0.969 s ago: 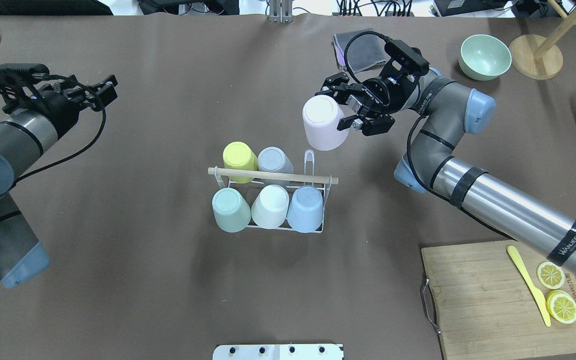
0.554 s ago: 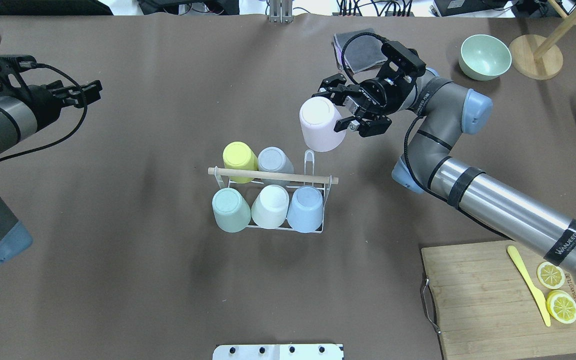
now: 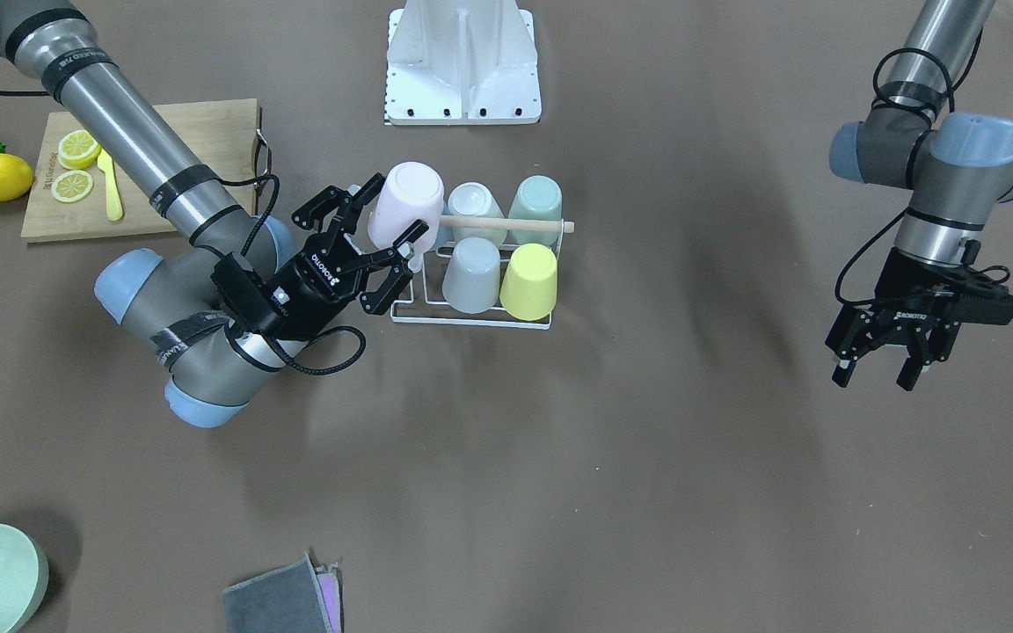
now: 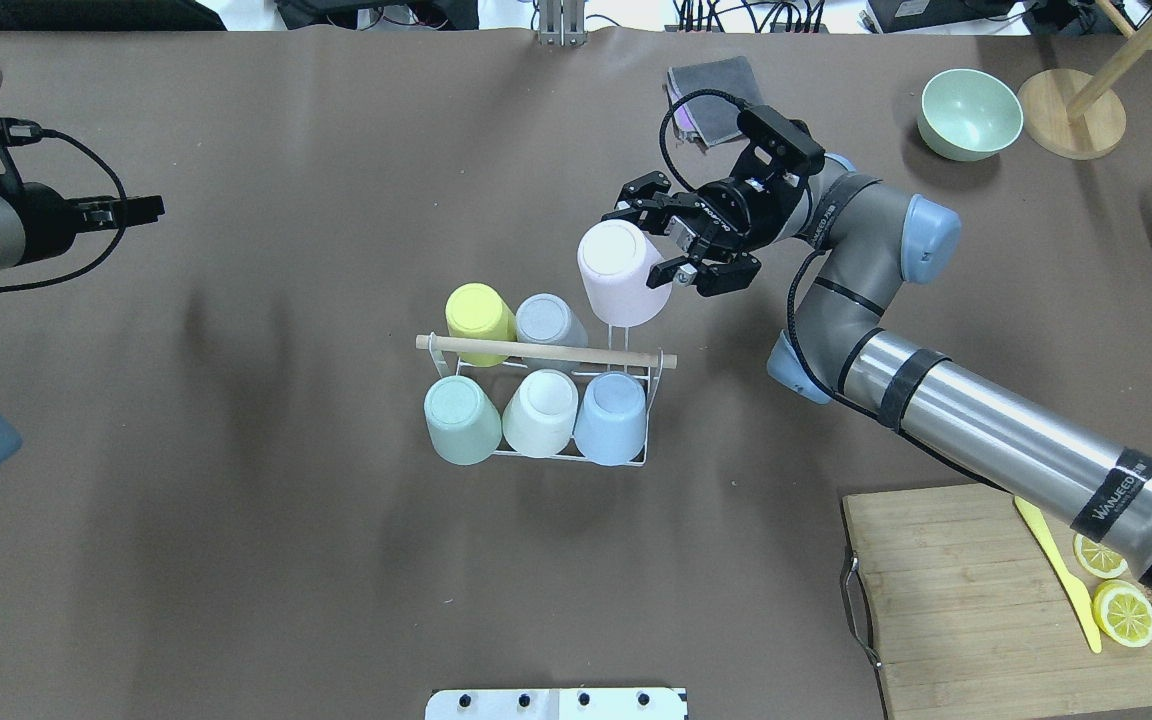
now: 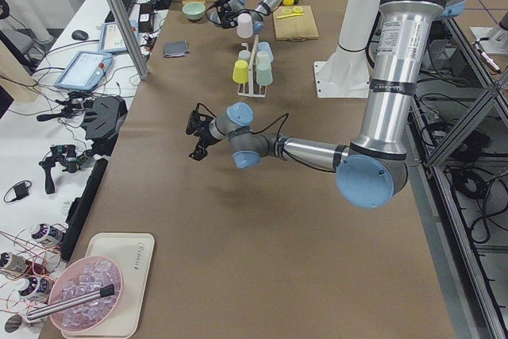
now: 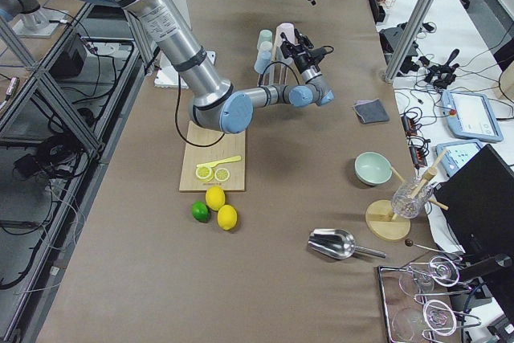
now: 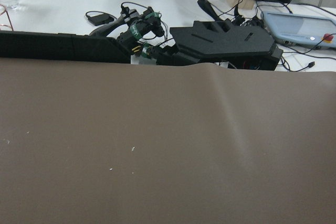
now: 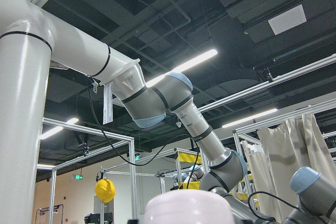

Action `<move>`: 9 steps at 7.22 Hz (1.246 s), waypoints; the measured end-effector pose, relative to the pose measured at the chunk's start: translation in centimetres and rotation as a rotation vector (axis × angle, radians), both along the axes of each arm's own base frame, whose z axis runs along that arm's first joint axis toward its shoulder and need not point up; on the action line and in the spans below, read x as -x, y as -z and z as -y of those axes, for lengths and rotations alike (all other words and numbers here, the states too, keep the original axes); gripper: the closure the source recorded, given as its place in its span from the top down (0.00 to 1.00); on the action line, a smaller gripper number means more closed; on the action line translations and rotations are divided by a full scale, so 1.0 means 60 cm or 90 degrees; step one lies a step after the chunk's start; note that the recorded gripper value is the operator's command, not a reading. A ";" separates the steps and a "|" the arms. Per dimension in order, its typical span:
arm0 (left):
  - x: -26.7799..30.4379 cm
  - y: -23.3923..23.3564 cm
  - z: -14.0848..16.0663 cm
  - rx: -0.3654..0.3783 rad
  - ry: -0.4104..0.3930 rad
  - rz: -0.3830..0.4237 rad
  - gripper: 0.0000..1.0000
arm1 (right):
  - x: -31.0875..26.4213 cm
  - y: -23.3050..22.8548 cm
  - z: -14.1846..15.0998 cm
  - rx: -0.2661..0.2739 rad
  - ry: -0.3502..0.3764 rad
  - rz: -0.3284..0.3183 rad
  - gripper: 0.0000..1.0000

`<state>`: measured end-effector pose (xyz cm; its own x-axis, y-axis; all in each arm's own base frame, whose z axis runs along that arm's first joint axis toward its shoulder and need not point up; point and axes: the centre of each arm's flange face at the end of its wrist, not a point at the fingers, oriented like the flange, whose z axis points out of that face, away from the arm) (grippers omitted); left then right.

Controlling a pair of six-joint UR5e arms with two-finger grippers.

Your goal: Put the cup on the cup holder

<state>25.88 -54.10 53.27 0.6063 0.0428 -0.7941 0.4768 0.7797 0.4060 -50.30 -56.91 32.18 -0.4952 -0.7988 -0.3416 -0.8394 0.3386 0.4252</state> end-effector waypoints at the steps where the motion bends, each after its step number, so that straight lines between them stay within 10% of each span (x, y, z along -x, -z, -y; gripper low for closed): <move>1: 0.013 -0.030 0.005 0.022 -0.020 0.005 0.98 | 0.006 0.004 -0.002 -0.001 0.003 -0.001 0.29; 4: 0.103 -0.084 0.031 0.043 -0.093 0.024 0.97 | 0.012 0.004 -0.004 0.000 0.005 -0.002 0.29; 5: 0.129 -0.089 0.036 0.044 -0.116 0.027 0.97 | 0.012 0.001 -0.003 0.001 0.006 -0.003 0.38; 6: 0.155 -0.095 0.042 0.042 -0.139 0.042 0.97 | 0.012 -0.001 -0.004 0.002 0.006 -0.004 0.89; 9: 0.227 -0.129 0.036 0.043 -0.197 0.088 0.97 | 0.011 0.002 -0.002 0.007 0.013 -0.003 0.99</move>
<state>12.25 -56.25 60.99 0.6750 0.1921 -0.7124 0.1576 0.9057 0.3935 -50.96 -56.80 32.08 -0.5130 -0.7922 -0.3305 -0.8301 0.3598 0.4261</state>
